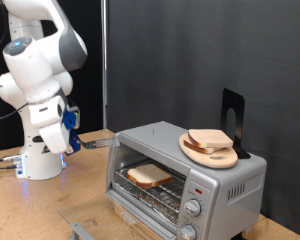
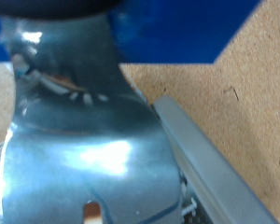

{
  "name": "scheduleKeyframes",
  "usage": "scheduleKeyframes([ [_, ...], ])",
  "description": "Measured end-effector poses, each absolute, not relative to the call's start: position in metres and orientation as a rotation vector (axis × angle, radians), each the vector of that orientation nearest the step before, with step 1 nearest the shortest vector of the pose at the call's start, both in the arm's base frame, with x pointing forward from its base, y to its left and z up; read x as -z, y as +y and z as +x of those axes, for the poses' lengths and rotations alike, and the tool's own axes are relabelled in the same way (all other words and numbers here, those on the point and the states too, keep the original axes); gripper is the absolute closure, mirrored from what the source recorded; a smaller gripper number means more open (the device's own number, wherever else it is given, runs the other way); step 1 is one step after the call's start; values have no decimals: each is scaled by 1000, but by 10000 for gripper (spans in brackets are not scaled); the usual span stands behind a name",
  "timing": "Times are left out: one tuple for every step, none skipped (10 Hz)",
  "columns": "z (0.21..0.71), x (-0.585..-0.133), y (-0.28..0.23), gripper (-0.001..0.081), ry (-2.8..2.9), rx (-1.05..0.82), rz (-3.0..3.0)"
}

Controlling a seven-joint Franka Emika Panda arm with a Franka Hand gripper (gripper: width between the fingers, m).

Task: Make a piece of toast with the oven

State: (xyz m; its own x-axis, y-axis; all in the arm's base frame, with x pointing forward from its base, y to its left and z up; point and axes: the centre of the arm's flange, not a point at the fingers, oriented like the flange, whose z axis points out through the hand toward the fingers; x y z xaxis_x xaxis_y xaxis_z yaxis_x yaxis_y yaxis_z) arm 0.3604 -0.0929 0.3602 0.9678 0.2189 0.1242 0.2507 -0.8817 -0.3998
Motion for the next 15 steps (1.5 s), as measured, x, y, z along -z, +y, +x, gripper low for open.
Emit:
scheduleKeyframes([
  [363,-373,-95,414,-333,130,-2680],
  [364,-382,-96,414,-336,138,-2671],
  [364,-387,-96,414,-337,138,-2666],
  [364,-385,-96,414,-336,133,-2666],
  [364,-384,-94,414,-338,128,-2665],
  [367,-385,-89,414,-328,144,-2648],
  [371,-387,-79,414,-320,170,-2626],
  [376,-390,-65,414,-313,194,-2611],
  [382,-393,-48,414,-313,209,-2609],
  [386,-396,-31,414,-320,213,-2621],
  [390,-399,-13,414,-334,216,-2638],
  [392,-401,5,414,-353,223,-2649],
  [393,-403,23,414,-374,228,-2652],
  [394,-405,41,414,-394,232,-2651],
  [393,-407,58,414,-408,237,-2647],
])
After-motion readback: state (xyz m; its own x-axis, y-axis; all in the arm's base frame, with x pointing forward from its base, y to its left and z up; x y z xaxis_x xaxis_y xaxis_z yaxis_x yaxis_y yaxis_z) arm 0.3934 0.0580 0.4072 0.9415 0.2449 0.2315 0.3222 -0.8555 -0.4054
